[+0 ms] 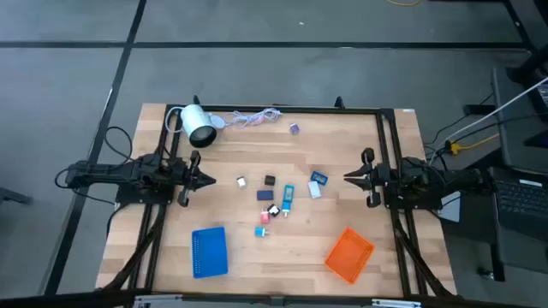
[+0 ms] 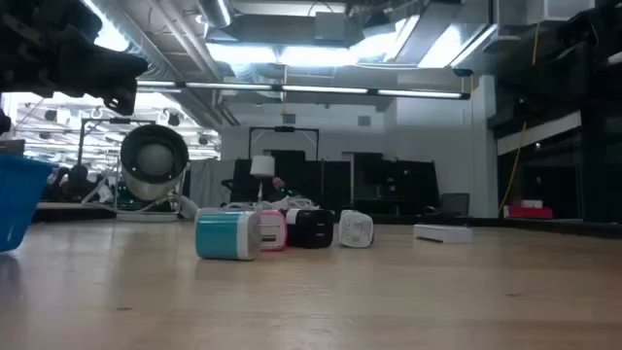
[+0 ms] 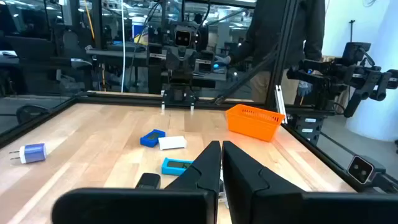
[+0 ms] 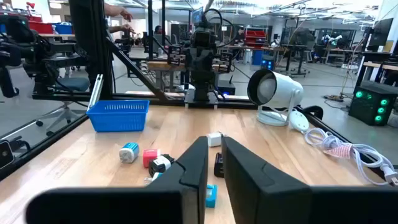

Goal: Pick & Place Office items

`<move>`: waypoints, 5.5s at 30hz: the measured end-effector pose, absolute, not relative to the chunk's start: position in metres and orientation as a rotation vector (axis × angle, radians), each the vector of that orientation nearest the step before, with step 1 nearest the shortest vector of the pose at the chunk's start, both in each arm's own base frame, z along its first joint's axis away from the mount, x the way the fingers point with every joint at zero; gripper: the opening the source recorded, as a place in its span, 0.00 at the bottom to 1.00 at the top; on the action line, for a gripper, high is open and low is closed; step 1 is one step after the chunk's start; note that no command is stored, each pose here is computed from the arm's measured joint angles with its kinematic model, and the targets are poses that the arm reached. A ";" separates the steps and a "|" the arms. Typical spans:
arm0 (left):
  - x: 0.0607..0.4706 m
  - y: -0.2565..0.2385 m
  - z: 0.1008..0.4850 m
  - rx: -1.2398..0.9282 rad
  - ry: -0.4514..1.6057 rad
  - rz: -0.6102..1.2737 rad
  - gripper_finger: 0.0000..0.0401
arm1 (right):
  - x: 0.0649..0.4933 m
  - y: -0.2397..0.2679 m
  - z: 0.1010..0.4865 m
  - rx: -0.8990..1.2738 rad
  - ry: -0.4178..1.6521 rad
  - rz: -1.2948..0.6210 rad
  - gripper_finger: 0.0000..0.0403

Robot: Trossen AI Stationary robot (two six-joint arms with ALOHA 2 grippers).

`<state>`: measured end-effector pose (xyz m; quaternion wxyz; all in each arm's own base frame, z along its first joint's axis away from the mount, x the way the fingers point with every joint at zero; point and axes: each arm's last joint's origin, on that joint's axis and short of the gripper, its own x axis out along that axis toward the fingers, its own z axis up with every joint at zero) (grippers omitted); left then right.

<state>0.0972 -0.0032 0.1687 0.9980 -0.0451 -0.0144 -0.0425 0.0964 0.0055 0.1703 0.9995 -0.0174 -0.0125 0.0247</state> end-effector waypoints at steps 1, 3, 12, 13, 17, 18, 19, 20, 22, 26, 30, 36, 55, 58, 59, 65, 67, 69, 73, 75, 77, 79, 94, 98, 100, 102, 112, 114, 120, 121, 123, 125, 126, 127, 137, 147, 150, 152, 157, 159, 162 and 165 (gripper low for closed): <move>0.097 -0.003 0.169 -0.090 -0.029 -0.085 0.02 | 0.096 0.006 0.170 -0.035 -0.025 0.050 0.13; 0.097 -0.003 0.169 -0.090 -0.029 -0.085 0.02 | 0.096 0.006 0.170 -0.035 -0.025 0.050 0.13; 0.097 -0.003 0.169 -0.090 -0.028 -0.085 0.02 | 0.096 0.006 0.170 -0.035 -0.025 0.049 0.13; 0.097 -0.003 0.169 -0.090 -0.028 -0.085 0.03 | 0.096 0.006 0.170 -0.035 -0.025 0.049 0.13; 0.097 -0.003 0.169 -0.090 -0.028 -0.085 0.03 | 0.096 0.006 0.170 -0.035 -0.025 0.050 0.13; 0.097 -0.003 0.169 -0.090 -0.028 -0.085 0.03 | 0.096 0.006 0.170 -0.035 -0.025 0.050 0.13; 0.097 -0.003 0.169 -0.090 -0.028 -0.085 0.03 | 0.096 0.006 0.170 -0.035 -0.025 0.049 0.13; 0.097 -0.003 0.169 -0.090 -0.028 -0.085 0.03 | 0.096 0.006 0.170 -0.035 -0.025 0.049 0.13; 0.097 -0.003 0.169 -0.090 -0.029 -0.085 0.03 | 0.096 0.006 0.170 -0.035 -0.025 0.049 0.13; 0.097 -0.003 0.169 -0.090 -0.028 -0.085 0.03 | 0.096 0.006 0.170 -0.035 -0.025 0.050 0.13; 0.097 -0.003 0.169 -0.090 -0.029 -0.085 0.03 | 0.096 0.006 0.170 -0.035 -0.025 0.050 0.13; 0.097 -0.003 0.169 -0.090 -0.029 -0.085 0.02 | 0.096 0.006 0.170 -0.035 -0.025 0.049 0.13; 0.097 -0.003 0.169 -0.090 -0.029 -0.085 0.03 | 0.096 0.006 0.170 -0.035 -0.026 0.050 0.13; 0.097 -0.003 0.169 -0.090 -0.028 -0.085 0.03 | 0.096 0.006 0.173 -0.034 -0.058 0.049 0.13; 0.097 -0.003 0.169 -0.090 -0.029 -0.085 0.03 | 0.096 0.006 0.174 -0.032 -0.067 0.049 0.13; 0.097 -0.003 0.169 -0.090 -0.029 -0.085 0.03 | 0.095 0.005 0.182 0.193 -0.148 0.038 0.13; 0.097 -0.003 0.169 -0.090 -0.028 -0.085 0.03 | 0.095 0.004 0.187 0.300 -0.200 0.024 0.13; 0.097 -0.003 0.169 -0.090 -0.029 -0.085 0.02 | 0.093 0.003 0.192 0.388 -0.261 0.008 0.13; 0.097 -0.003 0.169 -0.090 -0.028 -0.085 0.02 | 0.092 -0.003 0.194 0.506 -0.318 -0.157 0.13; 0.097 -0.003 0.169 -0.090 -0.029 -0.085 0.02 | 0.091 -0.005 0.194 0.586 -0.351 -0.245 0.13; 0.097 -0.003 0.169 -0.090 -0.029 -0.085 0.02 | 0.090 -0.008 0.193 0.673 -0.388 -0.318 0.13; 0.097 -0.003 0.169 -0.090 -0.029 -0.085 0.02 | 0.089 -0.011 0.193 0.774 -0.440 -0.409 0.13; 0.097 -0.003 0.169 -0.004 -0.036 -0.083 0.03 | 0.086 -0.017 0.184 1.160 -0.618 -0.620 0.13; 0.097 -0.001 0.169 0.049 -0.039 -0.020 0.03 | 0.086 -0.017 0.186 1.247 -0.649 -0.572 0.13; 0.097 0.000 0.172 0.032 -0.071 0.022 0.03 | 0.086 -0.016 0.186 1.275 -0.660 -0.563 0.13; 0.097 0.001 0.178 -0.018 -0.127 0.043 0.03 | 0.086 -0.016 0.186 1.281 -0.658 -0.556 0.13; 0.089 0.001 0.205 -0.304 -0.423 0.012 0.03 | 0.088 -0.017 0.183 1.274 -0.658 -0.604 0.13; 0.087 0.001 0.210 -0.345 -0.481 -0.006 0.03 | 0.089 -0.017 0.183 1.244 -0.634 -0.601 0.13; 0.079 0.003 0.222 -0.437 -0.642 -0.025 0.03 | 0.093 -0.014 0.182 1.175 -0.534 -0.546 0.13; 0.078 0.003 0.223 -0.498 -0.660 -0.017 0.03 | 0.092 -0.015 0.181 1.139 -0.527 -0.582 0.13; 0.078 0.006 0.222 -0.646 -0.677 0.027 0.03 | 0.092 -0.017 0.180 1.084 -0.542 -0.663 0.13; 0.078 0.007 0.222 -0.723 -0.693 0.040 0.02 | 0.091 -0.017 0.180 1.093 -0.558 -0.677 0.13; 0.078 0.008 0.222 -0.734 -0.696 0.057 0.03 | 0.092 -0.017 0.180 1.118 -0.563 -0.655 0.13; 0.078 0.008 0.222 -0.747 -0.702 0.090 0.03 | 0.092 -0.017 0.182 1.142 -0.566 -0.622 0.13; 0.090 0.014 0.219 -1.040 -0.705 0.194 0.08 | 0.079 -0.020 0.219 0.802 -0.783 -0.533 0.13; 0.163 0.019 0.285 -0.745 -0.214 0.345 0.22 | 0.069 -0.025 0.229 0.672 -0.895 -0.629 0.13; 0.194 0.028 0.299 -0.529 0.109 0.405 0.34 | 0.070 -0.025 0.229 0.677 -0.892 -0.633 0.13; 0.213 0.038 0.304 -0.357 0.347 0.450 0.42 | 0.070 -0.025 0.229 0.677 -0.893 -0.633 0.13; 0.253 0.060 0.305 0.120 0.871 0.351 0.56 | 0.070 -0.025 0.229 0.715 -0.908 -0.607 0.13; 0.270 0.064 0.302 0.305 1.008 0.234 0.59 | 0.070 -0.025 0.229 0.725 -0.909 -0.593 0.13; 0.295 0.066 0.293 0.549 1.111 0.032 0.61 | 0.070 -0.025 0.229 0.740 -0.914 -0.565 0.13; 0.315 0.067 0.276 0.675 1.158 -0.126 0.61 | 0.071 -0.024 0.229 0.747 -0.914 -0.537 0.13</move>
